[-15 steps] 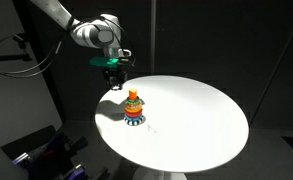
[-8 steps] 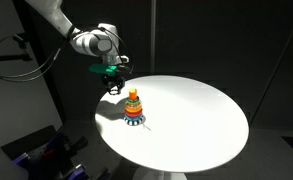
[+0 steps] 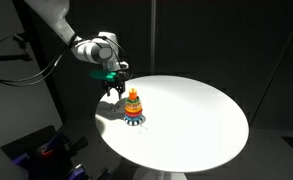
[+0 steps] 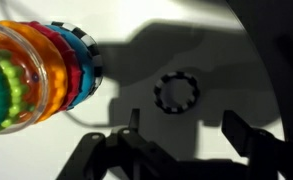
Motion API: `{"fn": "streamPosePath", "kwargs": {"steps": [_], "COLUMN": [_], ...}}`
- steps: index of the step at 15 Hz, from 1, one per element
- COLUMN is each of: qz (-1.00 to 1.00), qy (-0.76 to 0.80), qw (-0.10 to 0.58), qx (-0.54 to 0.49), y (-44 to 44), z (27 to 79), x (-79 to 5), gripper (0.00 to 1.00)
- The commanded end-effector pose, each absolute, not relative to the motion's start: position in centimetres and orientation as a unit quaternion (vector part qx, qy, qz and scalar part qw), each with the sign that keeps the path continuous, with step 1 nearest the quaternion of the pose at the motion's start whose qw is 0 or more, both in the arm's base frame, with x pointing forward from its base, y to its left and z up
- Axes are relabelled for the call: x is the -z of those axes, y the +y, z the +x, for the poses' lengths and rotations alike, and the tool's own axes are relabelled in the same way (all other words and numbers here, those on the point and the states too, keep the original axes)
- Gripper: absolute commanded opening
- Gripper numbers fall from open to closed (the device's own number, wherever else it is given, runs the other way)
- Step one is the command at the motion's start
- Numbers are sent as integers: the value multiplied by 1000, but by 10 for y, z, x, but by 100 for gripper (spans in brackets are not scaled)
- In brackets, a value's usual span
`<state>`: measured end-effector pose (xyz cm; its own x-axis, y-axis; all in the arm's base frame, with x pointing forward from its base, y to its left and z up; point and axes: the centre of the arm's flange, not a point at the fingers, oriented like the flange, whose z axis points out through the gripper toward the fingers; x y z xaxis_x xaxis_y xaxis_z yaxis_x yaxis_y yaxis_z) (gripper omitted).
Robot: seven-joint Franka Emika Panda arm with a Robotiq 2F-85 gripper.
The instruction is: Put the black and white ring on the table
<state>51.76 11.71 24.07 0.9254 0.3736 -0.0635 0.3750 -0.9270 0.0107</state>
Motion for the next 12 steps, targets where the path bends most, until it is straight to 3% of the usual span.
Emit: {"fn": "streamPosePath", "kwargs": {"steps": [1, 12], "qz": [983, 981], "qy": [183, 192], "qw": [18, 11], "qx": [26, 31], "y": [120, 122], "z": [520, 518], "x": [-240, -241], "gripper": [100, 100]}}
